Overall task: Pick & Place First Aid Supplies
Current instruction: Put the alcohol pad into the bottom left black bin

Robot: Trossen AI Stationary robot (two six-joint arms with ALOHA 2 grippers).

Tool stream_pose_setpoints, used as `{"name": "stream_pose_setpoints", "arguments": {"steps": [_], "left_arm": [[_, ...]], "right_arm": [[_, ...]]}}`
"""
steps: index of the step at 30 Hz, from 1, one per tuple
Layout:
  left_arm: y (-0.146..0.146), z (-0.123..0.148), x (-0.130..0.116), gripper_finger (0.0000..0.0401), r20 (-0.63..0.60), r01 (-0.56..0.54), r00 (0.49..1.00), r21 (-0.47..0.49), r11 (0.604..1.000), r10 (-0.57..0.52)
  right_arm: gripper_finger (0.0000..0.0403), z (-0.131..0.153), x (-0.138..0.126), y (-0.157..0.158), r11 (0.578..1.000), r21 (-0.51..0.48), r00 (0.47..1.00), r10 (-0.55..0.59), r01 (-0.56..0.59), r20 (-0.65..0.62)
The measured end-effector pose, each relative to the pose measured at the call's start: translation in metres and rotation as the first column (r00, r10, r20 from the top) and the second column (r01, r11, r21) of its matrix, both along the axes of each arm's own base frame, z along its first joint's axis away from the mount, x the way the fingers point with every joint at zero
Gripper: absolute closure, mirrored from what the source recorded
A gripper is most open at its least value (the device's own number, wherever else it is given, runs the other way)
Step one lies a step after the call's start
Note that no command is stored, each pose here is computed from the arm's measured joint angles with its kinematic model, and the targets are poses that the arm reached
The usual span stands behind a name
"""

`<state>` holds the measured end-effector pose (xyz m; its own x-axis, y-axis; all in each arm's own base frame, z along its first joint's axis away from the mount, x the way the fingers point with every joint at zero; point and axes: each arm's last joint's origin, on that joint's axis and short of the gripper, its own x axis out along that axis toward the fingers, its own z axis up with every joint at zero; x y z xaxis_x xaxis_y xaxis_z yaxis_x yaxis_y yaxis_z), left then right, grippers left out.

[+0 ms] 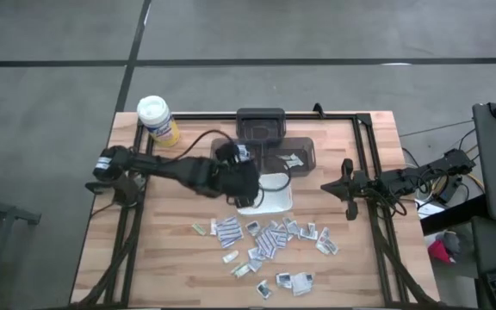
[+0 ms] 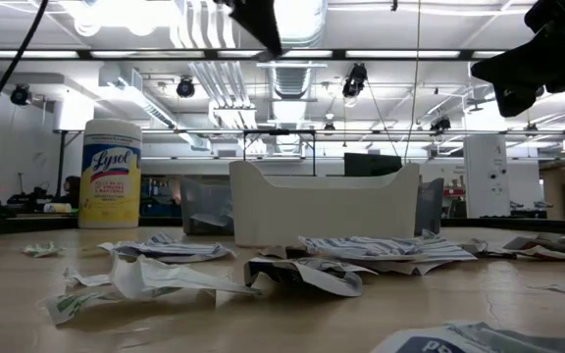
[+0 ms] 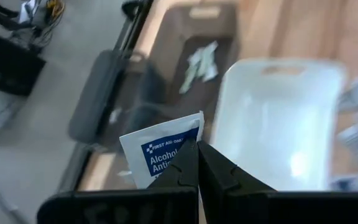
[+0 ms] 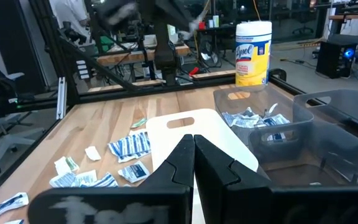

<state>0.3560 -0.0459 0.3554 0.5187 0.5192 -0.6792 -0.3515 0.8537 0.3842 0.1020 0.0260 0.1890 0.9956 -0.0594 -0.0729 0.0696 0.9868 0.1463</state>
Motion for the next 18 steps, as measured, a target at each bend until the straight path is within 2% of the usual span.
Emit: {"name": "stream_pose_setpoints", "arguments": {"steps": [3,9,18], "left_arm": [[0.021,-0.002,0.000,0.0401,-0.088,0.023,0.996,0.022,0.999,-0.021],[0.069,-0.004,0.000,0.0401,-0.199,0.097,0.975,-0.003,0.995,-0.095],[0.143,-0.006,-0.011,0.0401,-0.246,0.153,0.953,-0.107,0.983,-0.175]], "right_arm": [[0.0394,0.000,0.000,0.000,1.000,0.000,1.000,0.000,0.000,0.000],[0.0394,0.000,0.000,0.000,1.000,0.000,1.000,0.000,0.000,0.000],[0.0394,0.000,0.000,0.000,1.000,0.000,1.000,0.000,0.000,0.000]]}}
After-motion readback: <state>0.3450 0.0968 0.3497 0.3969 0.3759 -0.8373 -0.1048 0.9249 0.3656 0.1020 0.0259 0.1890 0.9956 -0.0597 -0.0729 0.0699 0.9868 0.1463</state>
